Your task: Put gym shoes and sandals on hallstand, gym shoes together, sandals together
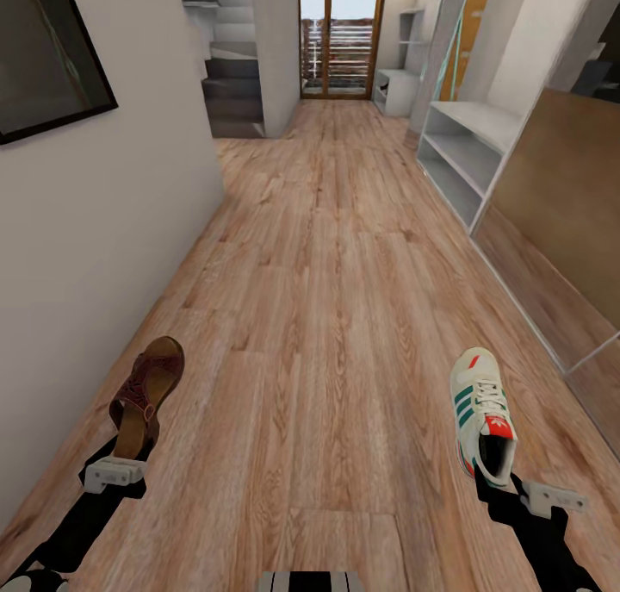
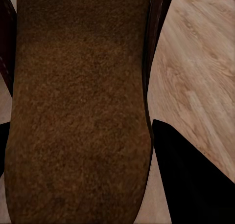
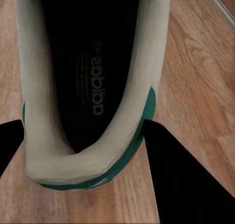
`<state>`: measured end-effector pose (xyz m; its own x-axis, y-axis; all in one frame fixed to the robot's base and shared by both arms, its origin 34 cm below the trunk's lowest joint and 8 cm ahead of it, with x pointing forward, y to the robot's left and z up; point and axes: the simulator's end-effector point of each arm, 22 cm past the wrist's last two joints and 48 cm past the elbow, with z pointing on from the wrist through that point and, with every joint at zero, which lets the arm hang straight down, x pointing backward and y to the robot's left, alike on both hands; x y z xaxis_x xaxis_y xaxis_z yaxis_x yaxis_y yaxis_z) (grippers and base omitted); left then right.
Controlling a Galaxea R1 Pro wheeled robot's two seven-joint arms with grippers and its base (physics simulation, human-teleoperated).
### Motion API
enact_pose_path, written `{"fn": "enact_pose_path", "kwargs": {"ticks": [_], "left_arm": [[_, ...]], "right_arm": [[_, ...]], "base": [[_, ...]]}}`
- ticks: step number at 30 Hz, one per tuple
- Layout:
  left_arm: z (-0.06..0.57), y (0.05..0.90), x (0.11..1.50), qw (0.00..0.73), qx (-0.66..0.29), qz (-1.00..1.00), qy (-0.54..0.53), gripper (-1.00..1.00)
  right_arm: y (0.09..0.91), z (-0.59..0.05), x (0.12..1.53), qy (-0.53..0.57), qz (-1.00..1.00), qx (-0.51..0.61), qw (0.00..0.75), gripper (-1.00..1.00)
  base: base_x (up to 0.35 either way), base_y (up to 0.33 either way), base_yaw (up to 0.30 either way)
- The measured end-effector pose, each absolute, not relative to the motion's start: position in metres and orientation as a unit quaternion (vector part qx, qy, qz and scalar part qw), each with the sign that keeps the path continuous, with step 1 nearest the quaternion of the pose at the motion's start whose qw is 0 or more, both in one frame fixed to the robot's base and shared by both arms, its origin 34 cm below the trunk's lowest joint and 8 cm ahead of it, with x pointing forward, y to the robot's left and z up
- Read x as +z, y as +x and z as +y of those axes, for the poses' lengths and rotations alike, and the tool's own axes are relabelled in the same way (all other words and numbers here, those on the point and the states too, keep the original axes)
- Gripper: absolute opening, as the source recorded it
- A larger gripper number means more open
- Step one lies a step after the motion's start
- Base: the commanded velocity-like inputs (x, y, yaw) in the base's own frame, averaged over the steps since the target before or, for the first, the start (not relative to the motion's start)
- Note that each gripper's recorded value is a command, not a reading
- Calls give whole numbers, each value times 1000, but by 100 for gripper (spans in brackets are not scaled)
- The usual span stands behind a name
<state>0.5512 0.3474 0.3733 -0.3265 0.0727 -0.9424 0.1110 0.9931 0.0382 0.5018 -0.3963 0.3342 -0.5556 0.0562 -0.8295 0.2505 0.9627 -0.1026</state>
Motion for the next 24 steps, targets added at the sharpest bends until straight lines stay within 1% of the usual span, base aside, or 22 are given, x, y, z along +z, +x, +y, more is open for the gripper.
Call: {"fn": "enact_pose_path", "kwargs": {"ticks": [24], "left_arm": [[343,550,372,578,-18,814,49,-100]], "right_arm": [[501,-396,333,88,876,-105,462,-100]], "base": [[325,-80,0]]}}
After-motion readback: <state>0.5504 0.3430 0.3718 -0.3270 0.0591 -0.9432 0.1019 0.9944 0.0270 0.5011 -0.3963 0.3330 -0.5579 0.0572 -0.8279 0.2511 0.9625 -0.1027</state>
